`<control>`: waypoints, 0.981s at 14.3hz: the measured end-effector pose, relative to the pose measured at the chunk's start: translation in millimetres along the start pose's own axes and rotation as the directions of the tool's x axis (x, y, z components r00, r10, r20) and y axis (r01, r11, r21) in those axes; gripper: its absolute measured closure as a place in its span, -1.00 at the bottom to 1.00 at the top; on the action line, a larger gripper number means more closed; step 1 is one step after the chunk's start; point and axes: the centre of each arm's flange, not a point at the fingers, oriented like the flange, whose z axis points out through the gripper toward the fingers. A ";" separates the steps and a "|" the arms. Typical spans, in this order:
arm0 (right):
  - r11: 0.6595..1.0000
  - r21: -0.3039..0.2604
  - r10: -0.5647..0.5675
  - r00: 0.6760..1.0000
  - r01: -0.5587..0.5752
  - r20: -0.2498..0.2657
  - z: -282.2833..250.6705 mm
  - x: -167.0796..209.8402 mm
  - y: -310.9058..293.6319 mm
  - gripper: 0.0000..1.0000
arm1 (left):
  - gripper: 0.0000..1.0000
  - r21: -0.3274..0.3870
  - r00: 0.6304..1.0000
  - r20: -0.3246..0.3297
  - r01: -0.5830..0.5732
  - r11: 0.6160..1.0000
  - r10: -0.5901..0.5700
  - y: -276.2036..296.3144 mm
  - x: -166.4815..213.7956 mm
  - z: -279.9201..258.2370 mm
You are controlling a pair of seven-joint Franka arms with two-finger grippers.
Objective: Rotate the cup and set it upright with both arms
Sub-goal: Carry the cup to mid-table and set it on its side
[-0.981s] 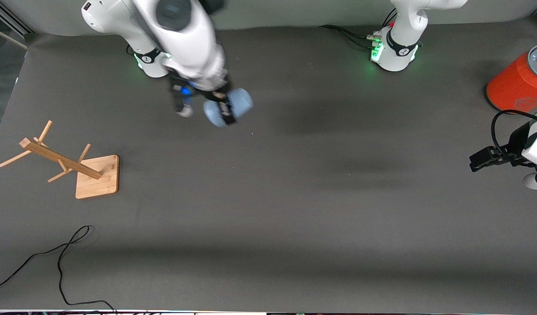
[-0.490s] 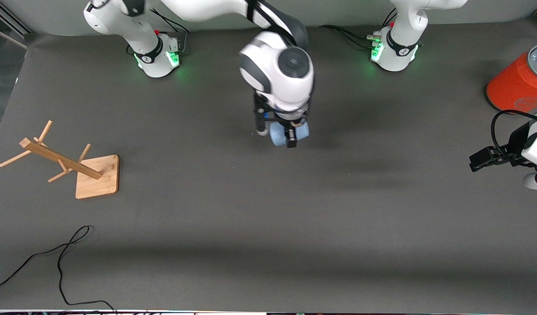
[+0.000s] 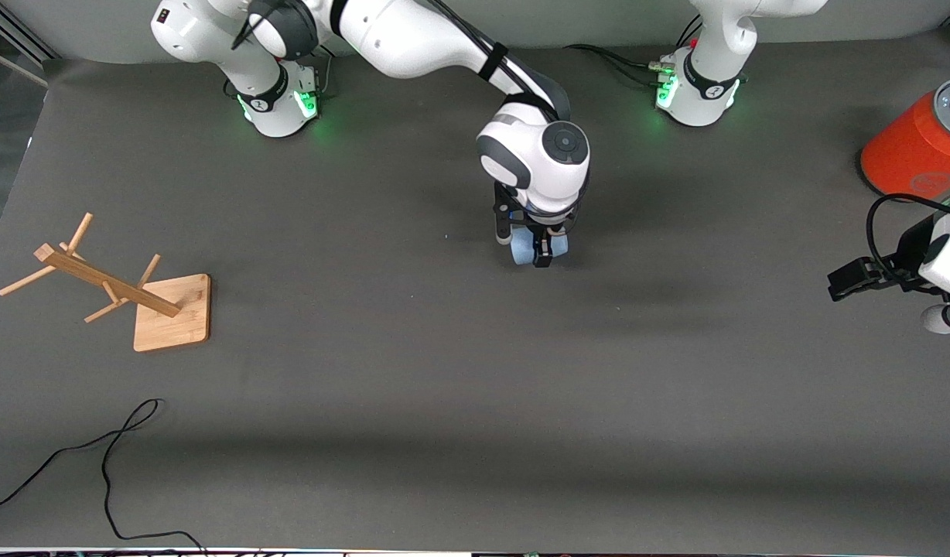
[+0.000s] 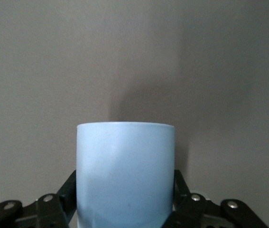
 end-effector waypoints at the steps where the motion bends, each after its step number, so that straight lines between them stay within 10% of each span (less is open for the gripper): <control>1: 1.000 0.015 0.012 1.000 -0.012 -0.004 10.6 -2.4 1.8 -0.59 | -1.00 0.000 1.000 0.000 -0.001 1.000 0.001 0.5 -0.1 0.0; 14: 0.999 0.037 0.035 0.999 -0.034 -0.013 32.5 -4.3 0.3 -1.00 | -1.00 -0.006 1.000 -0.028 -0.010 1.000 0.010 6.5 -0.5 -13.8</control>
